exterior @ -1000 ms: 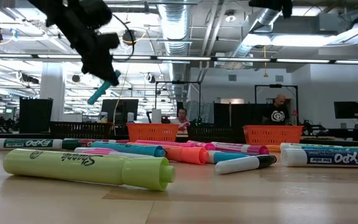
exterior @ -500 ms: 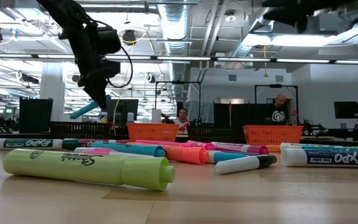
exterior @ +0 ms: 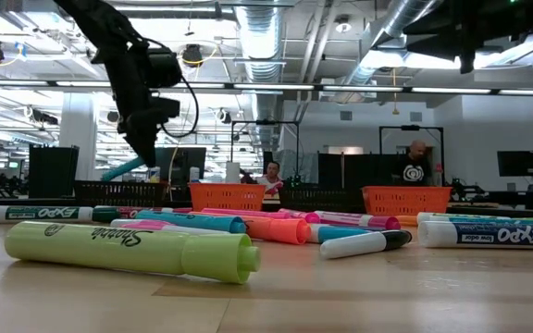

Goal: Pick & Place Markers
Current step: Put the large light blue highlighter pen into the left black bin, then put the large green marker pen into the left orange bin

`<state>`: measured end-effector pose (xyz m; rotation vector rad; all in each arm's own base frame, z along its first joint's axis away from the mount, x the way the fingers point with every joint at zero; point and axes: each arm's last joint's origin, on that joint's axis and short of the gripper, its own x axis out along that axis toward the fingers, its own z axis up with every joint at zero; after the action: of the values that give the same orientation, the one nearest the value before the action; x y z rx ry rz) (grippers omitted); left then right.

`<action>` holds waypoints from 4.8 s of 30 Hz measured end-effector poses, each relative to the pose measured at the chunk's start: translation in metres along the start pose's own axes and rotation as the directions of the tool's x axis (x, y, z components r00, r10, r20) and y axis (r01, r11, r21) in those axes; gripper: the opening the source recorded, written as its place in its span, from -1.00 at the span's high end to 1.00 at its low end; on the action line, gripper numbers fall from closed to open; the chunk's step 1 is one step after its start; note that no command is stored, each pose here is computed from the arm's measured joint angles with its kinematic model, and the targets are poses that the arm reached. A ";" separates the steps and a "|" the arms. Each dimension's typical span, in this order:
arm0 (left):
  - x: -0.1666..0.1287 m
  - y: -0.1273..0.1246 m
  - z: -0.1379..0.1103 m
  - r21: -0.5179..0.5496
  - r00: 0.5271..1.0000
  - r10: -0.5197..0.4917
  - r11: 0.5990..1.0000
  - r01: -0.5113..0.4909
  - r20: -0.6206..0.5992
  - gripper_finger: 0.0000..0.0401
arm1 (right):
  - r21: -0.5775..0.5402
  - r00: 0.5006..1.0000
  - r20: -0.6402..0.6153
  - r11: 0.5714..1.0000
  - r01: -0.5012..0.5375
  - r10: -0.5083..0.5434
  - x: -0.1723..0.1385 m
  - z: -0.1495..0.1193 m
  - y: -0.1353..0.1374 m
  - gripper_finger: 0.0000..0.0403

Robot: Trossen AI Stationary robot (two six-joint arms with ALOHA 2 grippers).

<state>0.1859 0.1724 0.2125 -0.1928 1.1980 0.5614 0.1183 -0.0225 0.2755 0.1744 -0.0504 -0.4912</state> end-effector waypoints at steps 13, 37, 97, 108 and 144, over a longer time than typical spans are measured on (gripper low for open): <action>0.033 0.002 -0.002 0.010 0.990 0.022 1.000 -0.020 -0.137 0.60 | 0.033 1.000 -0.001 0.999 -0.004 0.004 0.001 0.000 0.000 0.06; 0.016 0.001 -0.001 -0.004 0.994 0.068 0.998 -0.068 -0.083 0.15 | 0.034 1.000 -0.001 0.999 -0.005 0.005 0.001 0.000 0.000 0.08; -0.092 -0.201 -0.052 -0.053 0.911 -0.397 0.913 0.404 0.107 0.02 | 0.033 1.000 -0.003 0.999 -0.004 0.004 0.001 0.000 0.000 0.08; -0.092 -0.200 -0.051 -0.073 0.922 -0.361 0.925 0.373 0.137 -0.48 | 0.033 1.000 -0.003 0.999 -0.004 0.004 0.001 0.000 0.000 0.10; -0.048 -0.186 -0.096 -0.328 0.958 -0.247 0.926 0.189 -0.145 -0.71 | 0.022 1.000 -0.003 1.000 -0.004 0.004 0.001 0.000 0.000 0.09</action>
<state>0.1892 -0.0420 0.1933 -0.6535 1.2419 0.5416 0.1190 -0.0224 0.2753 0.1967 -0.0532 -0.4865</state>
